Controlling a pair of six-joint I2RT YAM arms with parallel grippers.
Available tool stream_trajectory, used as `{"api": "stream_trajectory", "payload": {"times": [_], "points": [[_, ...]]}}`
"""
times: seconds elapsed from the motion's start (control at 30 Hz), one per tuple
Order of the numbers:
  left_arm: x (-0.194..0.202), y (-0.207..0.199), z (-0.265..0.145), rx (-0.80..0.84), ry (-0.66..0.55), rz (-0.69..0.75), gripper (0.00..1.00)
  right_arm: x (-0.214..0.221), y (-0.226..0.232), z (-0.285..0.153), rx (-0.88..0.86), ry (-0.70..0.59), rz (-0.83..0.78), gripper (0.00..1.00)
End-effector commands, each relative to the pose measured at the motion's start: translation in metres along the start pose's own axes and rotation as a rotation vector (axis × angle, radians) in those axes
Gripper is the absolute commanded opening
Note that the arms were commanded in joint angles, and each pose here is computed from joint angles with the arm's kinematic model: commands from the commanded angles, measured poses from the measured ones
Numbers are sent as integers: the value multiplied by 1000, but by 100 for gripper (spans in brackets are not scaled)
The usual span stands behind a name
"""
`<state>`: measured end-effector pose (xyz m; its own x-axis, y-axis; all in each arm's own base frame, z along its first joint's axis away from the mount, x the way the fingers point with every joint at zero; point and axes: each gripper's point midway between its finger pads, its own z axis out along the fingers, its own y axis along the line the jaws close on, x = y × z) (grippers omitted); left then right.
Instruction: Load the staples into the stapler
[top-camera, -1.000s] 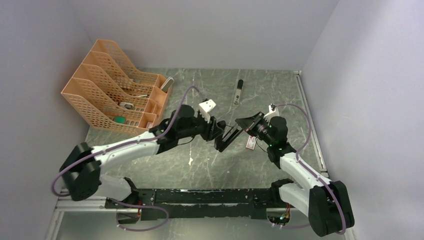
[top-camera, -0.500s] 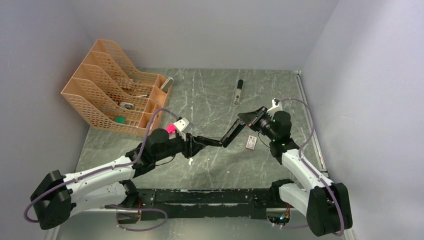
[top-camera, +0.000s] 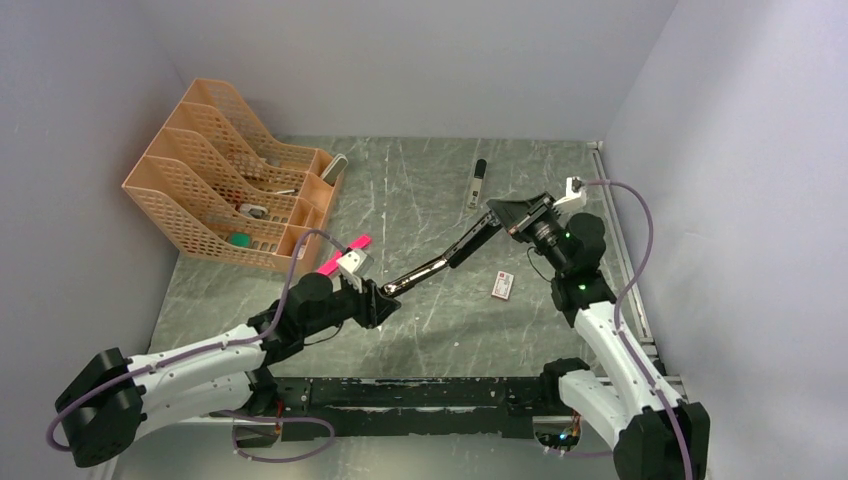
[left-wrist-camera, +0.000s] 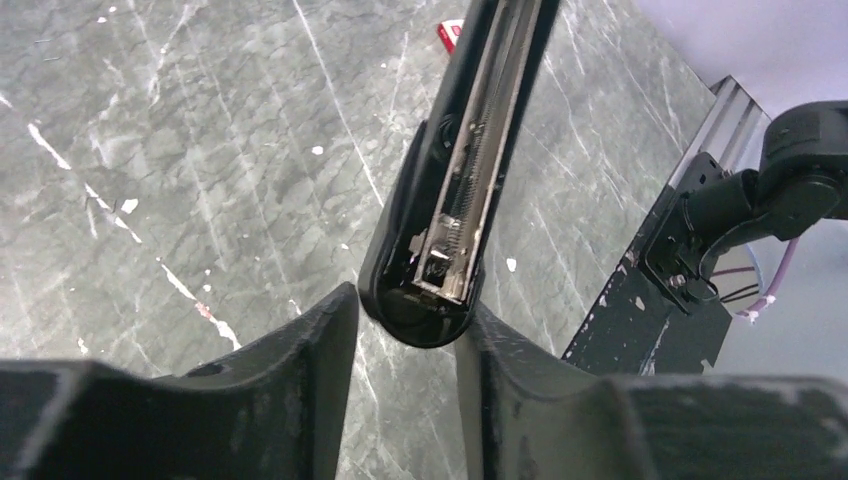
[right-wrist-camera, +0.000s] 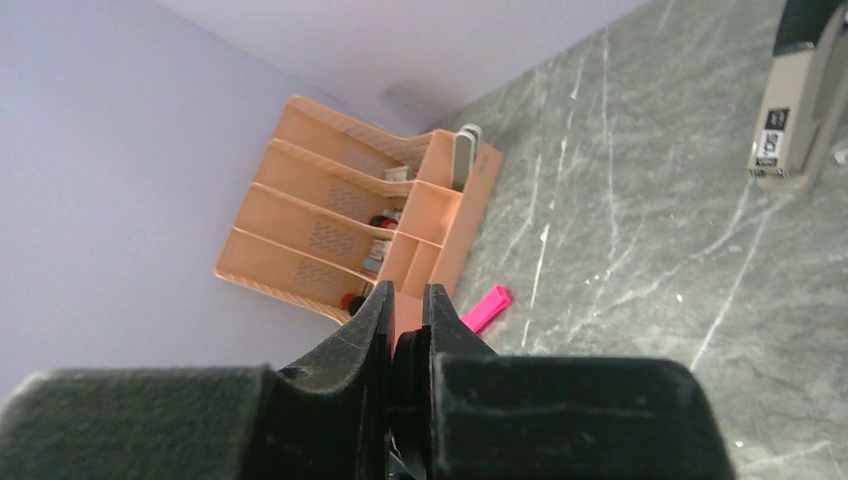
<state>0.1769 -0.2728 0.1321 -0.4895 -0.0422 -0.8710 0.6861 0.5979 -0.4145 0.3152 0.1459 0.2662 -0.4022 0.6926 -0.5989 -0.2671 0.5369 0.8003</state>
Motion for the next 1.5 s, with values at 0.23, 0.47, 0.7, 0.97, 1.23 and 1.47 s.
{"api": "stream_trajectory", "payload": {"times": [0.23, 0.47, 0.7, 0.97, 1.23, 1.47], "points": [[-5, 11, -12, -60, -55, -58, 61, -42, 56, -17, -125, -127, -7, 0], [-60, -10, -6, -10, -152, 70, 67, -35, 50, -18, -121, -107, 7, 0], [-107, -48, 12, 152, -254, 318, 68, -20, 43, -15, -127, -49, 25, 0], [-103, -74, 41, 277, -194, 476, 82, -15, 46, -16, -150, -24, 20, 0], [-95, -79, 62, 319, -163, 525, 83, -11, 50, -17, -176, -1, 23, 0], [-87, -81, 80, 343, -132, 519, 68, -10, 50, -17, -176, 3, 26, 0]]}}
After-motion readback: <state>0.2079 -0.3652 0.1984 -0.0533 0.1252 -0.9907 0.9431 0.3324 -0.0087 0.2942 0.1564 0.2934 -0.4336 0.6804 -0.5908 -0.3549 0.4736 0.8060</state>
